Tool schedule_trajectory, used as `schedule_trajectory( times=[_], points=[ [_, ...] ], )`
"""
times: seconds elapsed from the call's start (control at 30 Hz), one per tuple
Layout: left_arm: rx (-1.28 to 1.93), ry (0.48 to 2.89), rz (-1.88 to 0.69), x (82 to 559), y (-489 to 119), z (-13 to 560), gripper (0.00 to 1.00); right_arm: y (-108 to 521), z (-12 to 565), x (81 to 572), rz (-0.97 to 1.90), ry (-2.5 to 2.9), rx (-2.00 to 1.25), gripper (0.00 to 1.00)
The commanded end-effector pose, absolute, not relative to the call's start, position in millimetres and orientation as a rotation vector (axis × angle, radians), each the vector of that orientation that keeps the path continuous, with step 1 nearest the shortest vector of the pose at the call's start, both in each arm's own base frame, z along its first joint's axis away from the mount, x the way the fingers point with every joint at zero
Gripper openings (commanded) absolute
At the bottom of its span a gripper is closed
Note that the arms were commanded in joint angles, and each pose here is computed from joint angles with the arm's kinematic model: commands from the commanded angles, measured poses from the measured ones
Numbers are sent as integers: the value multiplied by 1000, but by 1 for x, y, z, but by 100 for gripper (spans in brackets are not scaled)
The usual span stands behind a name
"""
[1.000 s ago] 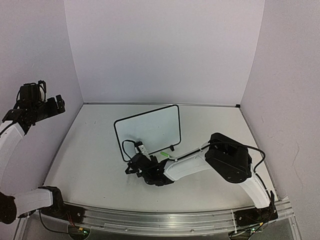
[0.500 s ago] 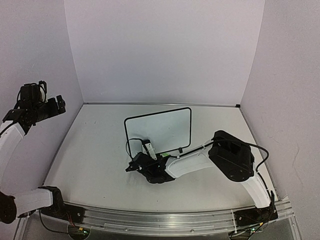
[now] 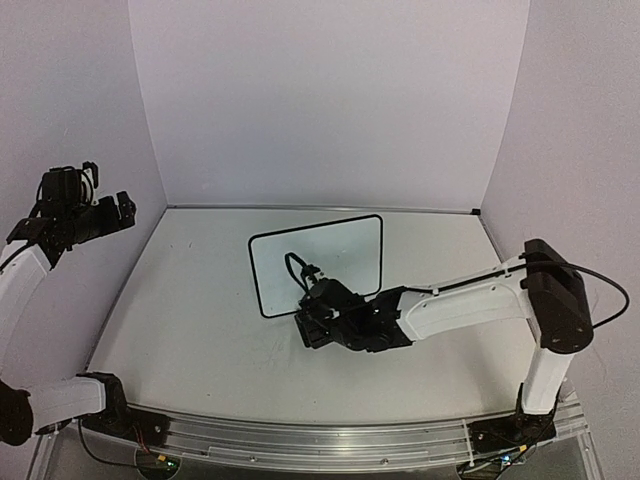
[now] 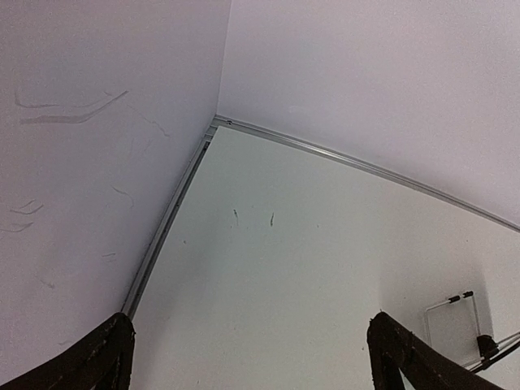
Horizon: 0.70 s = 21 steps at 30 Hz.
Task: Write a sentence on the whiteboard
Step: Move the whiteboard to the center of the board, then pick up the whiteboard marker from the center of the board.
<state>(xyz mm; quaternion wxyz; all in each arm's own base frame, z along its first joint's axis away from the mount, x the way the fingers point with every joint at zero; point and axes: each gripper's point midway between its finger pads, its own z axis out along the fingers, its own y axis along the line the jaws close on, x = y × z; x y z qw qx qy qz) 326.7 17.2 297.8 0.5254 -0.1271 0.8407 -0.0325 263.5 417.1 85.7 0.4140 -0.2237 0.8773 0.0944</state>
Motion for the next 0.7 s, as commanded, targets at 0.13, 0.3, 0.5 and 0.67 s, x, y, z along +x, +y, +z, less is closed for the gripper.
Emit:
schedule_trajectory(
  times=[0.13, 0.3, 0.5, 0.67],
  points=[
    [-197, 2000, -213, 337, -6, 300, 99, 369, 78, 255, 403, 2357, -760, 64],
    [-125, 2008, -314, 341, -24, 299, 99, 337, 61, 269, 441, 2438, -748, 58],
    [-43, 2039, -405, 345, -41, 292, 99, 312, 42, 286, 389, 2485, -725, 56],
    [-14, 2060, -461, 348, -50, 286, 99, 314, 32, 291, 359, 2492, -764, 52]
  ],
)
